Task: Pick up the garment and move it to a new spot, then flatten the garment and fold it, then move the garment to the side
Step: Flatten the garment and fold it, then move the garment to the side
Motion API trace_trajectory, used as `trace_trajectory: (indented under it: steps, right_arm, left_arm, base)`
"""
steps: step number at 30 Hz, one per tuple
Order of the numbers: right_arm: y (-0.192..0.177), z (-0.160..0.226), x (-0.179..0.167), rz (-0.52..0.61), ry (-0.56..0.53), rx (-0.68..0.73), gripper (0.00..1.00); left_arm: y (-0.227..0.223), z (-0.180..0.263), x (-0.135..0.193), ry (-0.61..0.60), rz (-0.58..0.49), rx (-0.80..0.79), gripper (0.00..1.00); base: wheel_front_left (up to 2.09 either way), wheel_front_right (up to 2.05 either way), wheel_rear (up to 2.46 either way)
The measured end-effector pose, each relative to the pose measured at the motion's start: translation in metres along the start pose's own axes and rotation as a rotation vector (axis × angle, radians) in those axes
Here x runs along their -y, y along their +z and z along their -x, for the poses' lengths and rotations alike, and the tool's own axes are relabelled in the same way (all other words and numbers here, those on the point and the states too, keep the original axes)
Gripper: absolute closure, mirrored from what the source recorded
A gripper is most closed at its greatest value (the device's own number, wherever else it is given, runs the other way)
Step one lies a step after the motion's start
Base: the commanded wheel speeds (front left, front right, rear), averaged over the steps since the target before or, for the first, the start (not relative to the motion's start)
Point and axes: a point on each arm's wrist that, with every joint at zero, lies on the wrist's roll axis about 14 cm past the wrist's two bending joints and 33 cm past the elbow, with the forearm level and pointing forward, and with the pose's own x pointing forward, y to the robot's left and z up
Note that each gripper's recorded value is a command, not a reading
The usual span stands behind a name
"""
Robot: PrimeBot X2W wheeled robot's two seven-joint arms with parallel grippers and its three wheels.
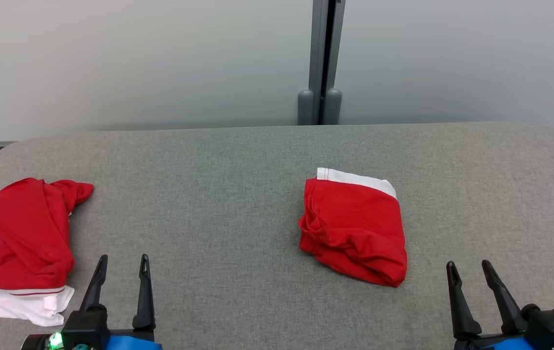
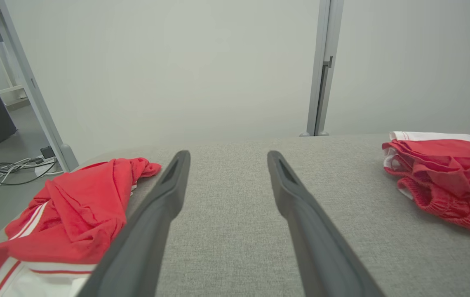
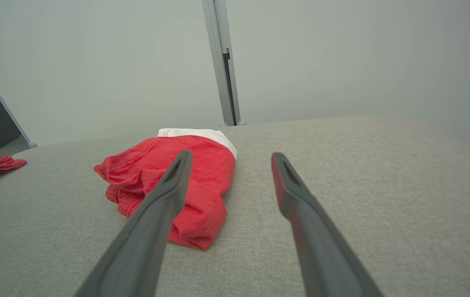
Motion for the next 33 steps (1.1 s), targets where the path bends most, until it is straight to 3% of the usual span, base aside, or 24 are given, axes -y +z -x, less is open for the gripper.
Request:
trace_trajectory:
  steps: [17,27,33]
  right_arm:
    - [-0.007,-0.005,-0.005,0.002,0.014,-0.023,0.00]
    - [0.022,-0.067,-0.011,0.086,0.092,0.038,0.00]
    - [0.002,-0.098,-0.012,0.112,0.109,-0.072,0.00]
  left_arm:
    - [-0.003,0.002,-0.005,0.016,0.000,-0.009,0.00]
    - [-0.001,-0.009,-0.002,0.013,0.010,-0.005,0.00]
    - [-0.005,-0.016,-0.002,0.015,0.014,-0.017,0.00]
  base:
    - [0.00,0.00,0.00]
    - [0.00,0.00,0.00]
    - [0.00,0.00,0.00]
